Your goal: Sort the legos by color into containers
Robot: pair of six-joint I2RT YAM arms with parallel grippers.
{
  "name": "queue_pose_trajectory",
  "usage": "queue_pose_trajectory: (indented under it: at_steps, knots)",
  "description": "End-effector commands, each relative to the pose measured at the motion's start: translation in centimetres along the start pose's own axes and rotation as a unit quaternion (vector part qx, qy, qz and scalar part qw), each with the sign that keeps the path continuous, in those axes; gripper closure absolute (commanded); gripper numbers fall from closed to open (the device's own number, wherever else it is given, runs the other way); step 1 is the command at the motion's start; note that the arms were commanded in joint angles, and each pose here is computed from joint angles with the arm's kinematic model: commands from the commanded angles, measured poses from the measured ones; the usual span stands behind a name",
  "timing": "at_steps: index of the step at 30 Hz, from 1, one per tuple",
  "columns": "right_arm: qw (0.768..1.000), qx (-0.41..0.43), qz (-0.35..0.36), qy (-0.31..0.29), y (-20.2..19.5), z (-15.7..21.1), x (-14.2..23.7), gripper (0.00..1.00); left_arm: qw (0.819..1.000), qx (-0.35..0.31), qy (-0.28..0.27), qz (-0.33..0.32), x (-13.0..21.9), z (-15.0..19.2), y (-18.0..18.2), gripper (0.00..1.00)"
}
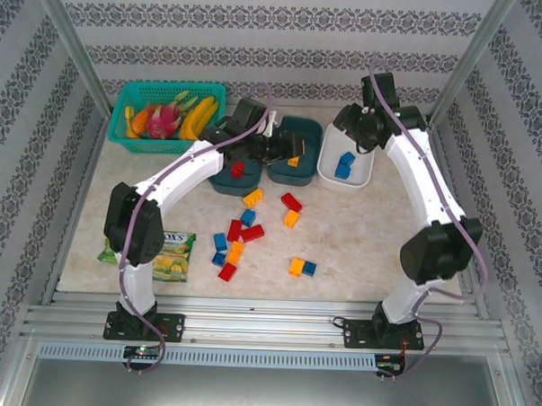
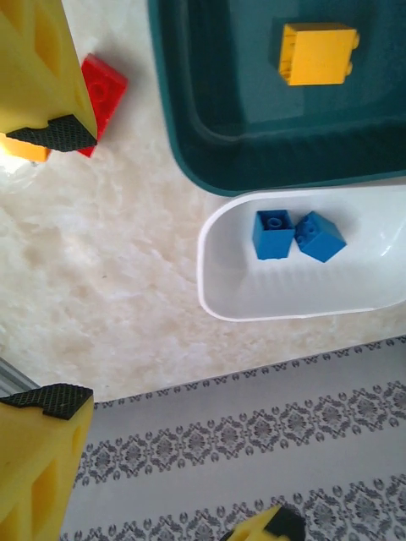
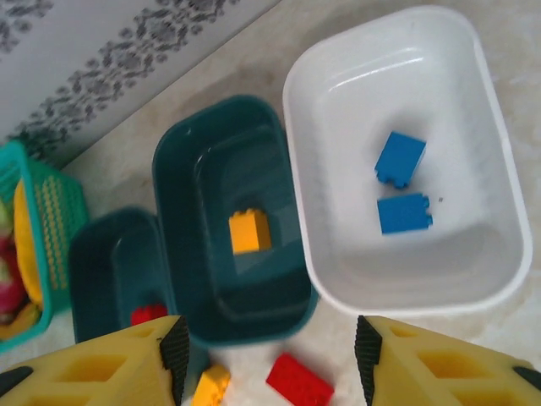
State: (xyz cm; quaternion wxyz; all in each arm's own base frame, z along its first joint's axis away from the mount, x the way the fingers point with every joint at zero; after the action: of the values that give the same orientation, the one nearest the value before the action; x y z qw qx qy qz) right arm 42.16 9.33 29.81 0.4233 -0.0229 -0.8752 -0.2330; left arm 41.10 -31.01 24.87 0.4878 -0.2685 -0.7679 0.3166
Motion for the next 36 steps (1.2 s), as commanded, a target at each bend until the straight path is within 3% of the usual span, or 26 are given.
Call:
queue_pose_trajectory:
  at_steps: [1,10,16,20,27,36]
  knots:
    - [1.0,0.025,0.0,0.017,-0.8,3.0,1.8,0.42,0.999,-0.021,0.012,-0.024,0.9,2.3,0.1,0.25]
    - [0.994,0.065,-0.049,0.074,-1.9,12.3,7.0,0.41,0.998,-0.017,0.031,-0.058,0.8,6.6,1.2,0.26]
    - [0.981,0.103,-0.104,0.126,-2.3,18.9,7.9,0.38,0.984,0.076,0.028,-0.161,-1.5,8.7,5.2,0.29]
    - [0.97,0.148,-0.15,0.124,-2.1,21.8,8.2,0.3,0.974,0.12,0.022,-0.192,-3.9,9.0,6.4,0.3]
    - [0.964,0.154,-0.173,0.131,-2.7,23.5,7.6,0.28,0.946,0.177,0.022,-0.271,-7.4,9.4,8.9,0.3]
    - [0.969,0.137,-0.167,0.121,-3.7,23.8,7.9,0.28,0.925,0.212,0.005,-0.314,-10.1,9.2,10.7,0.29]
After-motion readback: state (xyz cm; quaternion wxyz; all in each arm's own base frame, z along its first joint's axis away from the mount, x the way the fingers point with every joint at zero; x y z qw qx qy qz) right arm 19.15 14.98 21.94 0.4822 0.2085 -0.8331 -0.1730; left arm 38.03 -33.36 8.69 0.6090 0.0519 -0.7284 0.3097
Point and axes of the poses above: each hand's point on the last joint's axis, 136 mm out from that joint toward the fingers, its own x axis back along the fingers, its own y axis along the line the jaws close on, z = x × y, the point moved 3 cm from there along x, back along the fingers, and after that the axes turned 8 degrees about x, right-handed, at the moved point
